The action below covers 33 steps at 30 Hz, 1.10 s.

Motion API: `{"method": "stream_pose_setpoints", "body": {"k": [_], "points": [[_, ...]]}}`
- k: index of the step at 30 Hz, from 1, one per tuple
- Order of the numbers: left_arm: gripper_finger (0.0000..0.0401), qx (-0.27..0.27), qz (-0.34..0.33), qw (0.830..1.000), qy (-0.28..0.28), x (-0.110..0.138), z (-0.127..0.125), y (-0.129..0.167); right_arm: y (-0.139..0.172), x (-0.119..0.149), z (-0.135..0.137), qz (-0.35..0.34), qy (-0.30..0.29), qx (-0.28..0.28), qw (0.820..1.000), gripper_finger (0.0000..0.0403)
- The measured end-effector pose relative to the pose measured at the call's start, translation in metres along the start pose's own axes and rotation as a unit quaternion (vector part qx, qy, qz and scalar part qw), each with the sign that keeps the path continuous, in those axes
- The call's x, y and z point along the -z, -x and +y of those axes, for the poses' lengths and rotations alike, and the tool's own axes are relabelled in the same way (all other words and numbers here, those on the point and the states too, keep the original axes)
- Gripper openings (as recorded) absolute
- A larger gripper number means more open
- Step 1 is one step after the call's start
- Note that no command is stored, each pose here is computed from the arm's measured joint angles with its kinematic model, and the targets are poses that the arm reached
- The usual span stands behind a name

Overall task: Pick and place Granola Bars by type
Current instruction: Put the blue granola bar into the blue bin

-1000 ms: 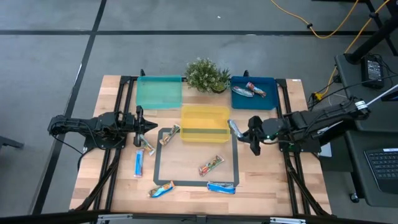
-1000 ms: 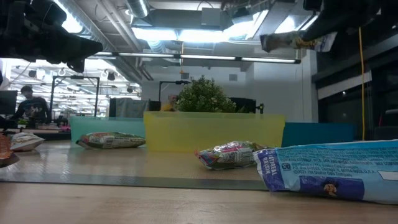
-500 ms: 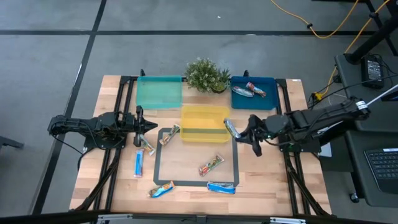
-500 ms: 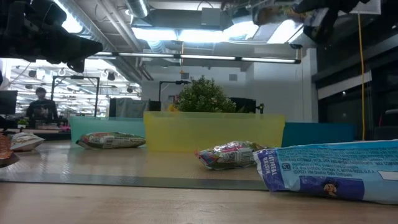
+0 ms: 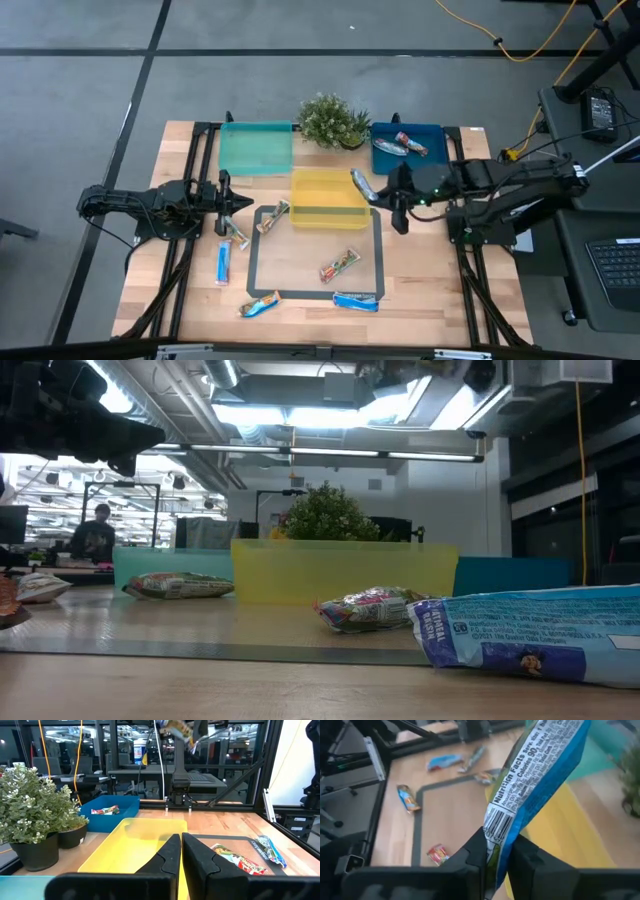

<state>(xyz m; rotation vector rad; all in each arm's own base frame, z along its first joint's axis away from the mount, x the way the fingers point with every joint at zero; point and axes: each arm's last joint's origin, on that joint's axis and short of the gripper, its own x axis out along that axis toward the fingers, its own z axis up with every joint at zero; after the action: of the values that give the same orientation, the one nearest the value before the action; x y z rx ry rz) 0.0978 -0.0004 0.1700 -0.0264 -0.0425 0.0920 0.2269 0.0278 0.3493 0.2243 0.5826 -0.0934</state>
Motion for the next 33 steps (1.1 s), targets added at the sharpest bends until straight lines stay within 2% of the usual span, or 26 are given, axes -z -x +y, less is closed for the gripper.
{"method": "stream_pose_setpoints", "body": {"k": [4,9,13,18,25,33], "points": [[0.0008,0.0,0.0,1.0,0.0,0.0,0.0,0.0,-0.004,-0.011,0.002,-0.005,0.018,0.0,1.0,0.006],[0.0011,0.0,0.0,1.0,0.0,0.0,0.0,0.0,-0.013,-0.012,-0.006,0.003,0.017,0.019,1.0,0.006],[0.0012,0.0,0.0,1.0,0.0,0.0,0.0,0.0,-0.032,-0.006,-0.019,0.022,0.015,0.045,0.999,0.006],[0.0011,0.0,0.0,1.0,0.0,0.0,0.0,0.0,-0.06,0.002,-0.035,0.049,0.014,0.046,0.998,0.006],[0.0013,0.0,0.0,1.0,0.0,0.0,0.0,0.0,-0.091,0.015,-0.056,0.101,-0.002,0.076,0.992,0.006],[0.0008,0.0,0.0,1.0,0.0,0.0,0.0,0.0,-0.139,0.039,-0.073,0.182,-0.011,0.102,0.978,0.006]]}}
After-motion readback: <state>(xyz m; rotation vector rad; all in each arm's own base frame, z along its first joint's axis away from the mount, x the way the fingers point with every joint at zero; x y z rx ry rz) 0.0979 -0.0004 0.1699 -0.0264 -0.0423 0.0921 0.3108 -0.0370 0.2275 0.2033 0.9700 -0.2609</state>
